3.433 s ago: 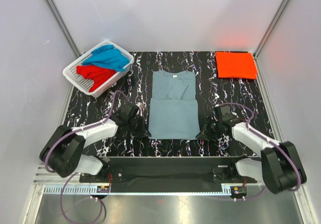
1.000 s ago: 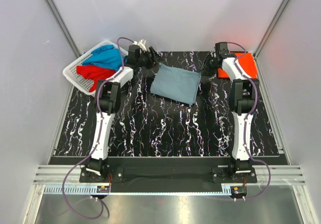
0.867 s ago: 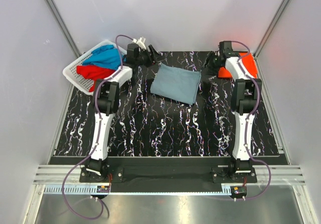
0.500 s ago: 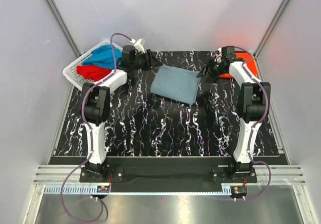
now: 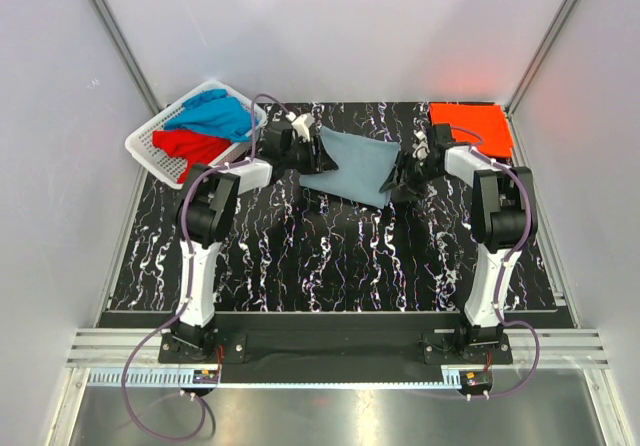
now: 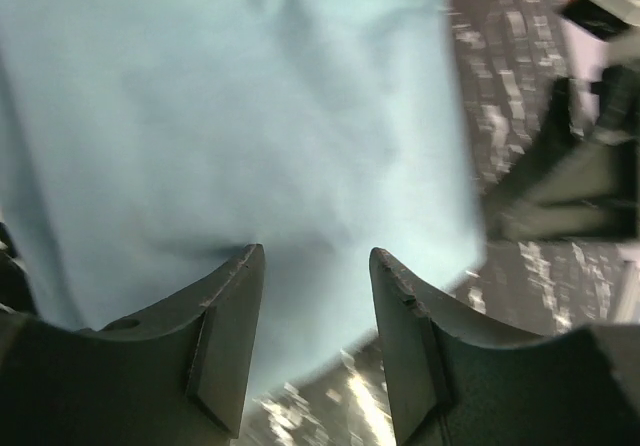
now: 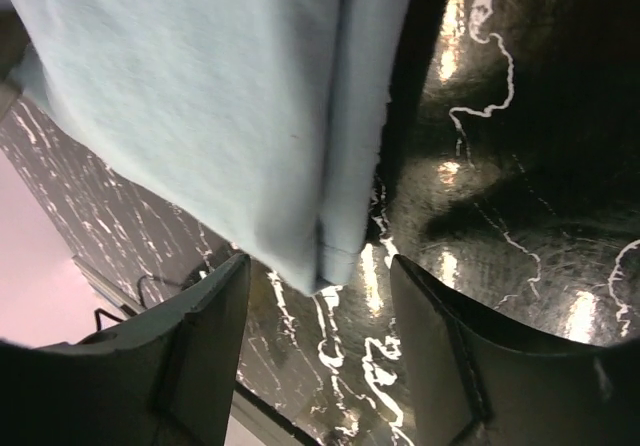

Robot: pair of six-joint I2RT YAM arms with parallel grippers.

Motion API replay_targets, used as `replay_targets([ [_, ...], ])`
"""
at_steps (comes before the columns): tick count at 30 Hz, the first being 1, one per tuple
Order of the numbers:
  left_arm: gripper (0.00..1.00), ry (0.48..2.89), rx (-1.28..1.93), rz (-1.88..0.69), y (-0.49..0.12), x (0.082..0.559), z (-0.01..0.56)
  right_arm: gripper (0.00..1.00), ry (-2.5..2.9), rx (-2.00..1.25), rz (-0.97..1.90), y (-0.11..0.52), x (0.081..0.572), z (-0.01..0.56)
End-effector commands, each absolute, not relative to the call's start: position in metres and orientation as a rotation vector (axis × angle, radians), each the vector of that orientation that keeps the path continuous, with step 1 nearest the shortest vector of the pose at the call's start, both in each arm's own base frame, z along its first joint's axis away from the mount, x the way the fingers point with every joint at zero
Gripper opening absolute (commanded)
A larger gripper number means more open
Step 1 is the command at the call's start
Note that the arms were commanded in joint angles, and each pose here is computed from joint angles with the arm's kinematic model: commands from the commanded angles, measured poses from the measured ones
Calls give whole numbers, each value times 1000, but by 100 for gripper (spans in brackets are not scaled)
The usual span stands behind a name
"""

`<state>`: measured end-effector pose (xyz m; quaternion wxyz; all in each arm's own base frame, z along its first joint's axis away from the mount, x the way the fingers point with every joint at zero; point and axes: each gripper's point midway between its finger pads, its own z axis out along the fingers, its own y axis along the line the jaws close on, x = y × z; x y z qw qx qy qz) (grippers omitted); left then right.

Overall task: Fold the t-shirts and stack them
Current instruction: Fold the tshirt

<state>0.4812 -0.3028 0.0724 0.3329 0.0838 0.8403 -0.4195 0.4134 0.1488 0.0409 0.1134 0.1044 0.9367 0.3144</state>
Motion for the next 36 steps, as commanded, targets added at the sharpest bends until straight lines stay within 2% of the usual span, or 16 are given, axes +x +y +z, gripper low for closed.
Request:
replay_targets([
  [1, 53, 2105, 251, -1066, -307, 516, 75, 64, 2691, 225, 895, 148, 424, 40],
  [4, 55, 2096, 222, -1102, -313, 539, 77, 58, 2702, 217, 931, 151, 417, 30],
  [8, 55, 2088, 186, -1140, -317, 545, 80, 52, 2697, 226, 995, 157, 415, 22],
  [11, 55, 2073, 177, -1149, -314, 539, 91, 43, 2691, 231, 1006, 158, 416, 19],
  [15, 60, 2075, 136, -1073, -294, 537, 117, 24, 2678, 237, 1021, 159, 417, 19],
  [16, 60, 2089, 134, -1060, -289, 534, 120, 12, 2681, 243, 1009, 158, 416, 20],
  [19, 62, 2101, 140, -976, -273, 522, 138, 0, 2721, 268, 927, 149, 410, 18],
  [20, 63, 2124, 145, -915, -265, 519, 136, 0, 2726, 250, 905, 146, 408, 18],
  [22, 64, 2116, 159, -871, -258, 511, 151, 0, 2747, 263, 871, 140, 400, 16],
  [25, 66, 2211, 165, -799, -243, 489, 131, 2, 2737, 284, 854, 132, 394, 22],
  [28, 68, 2268, 195, -764, -237, 482, 110, 24, 2700, 289, 883, 133, 393, 32],
  [29, 68, 2302, 204, -784, -239, 482, 96, 35, 2688, 300, 900, 136, 393, 37],
  [36, 68, 2416, 291, -824, -250, 497, 59, 59, 2625, 319, 1004, 147, 396, 56],
])
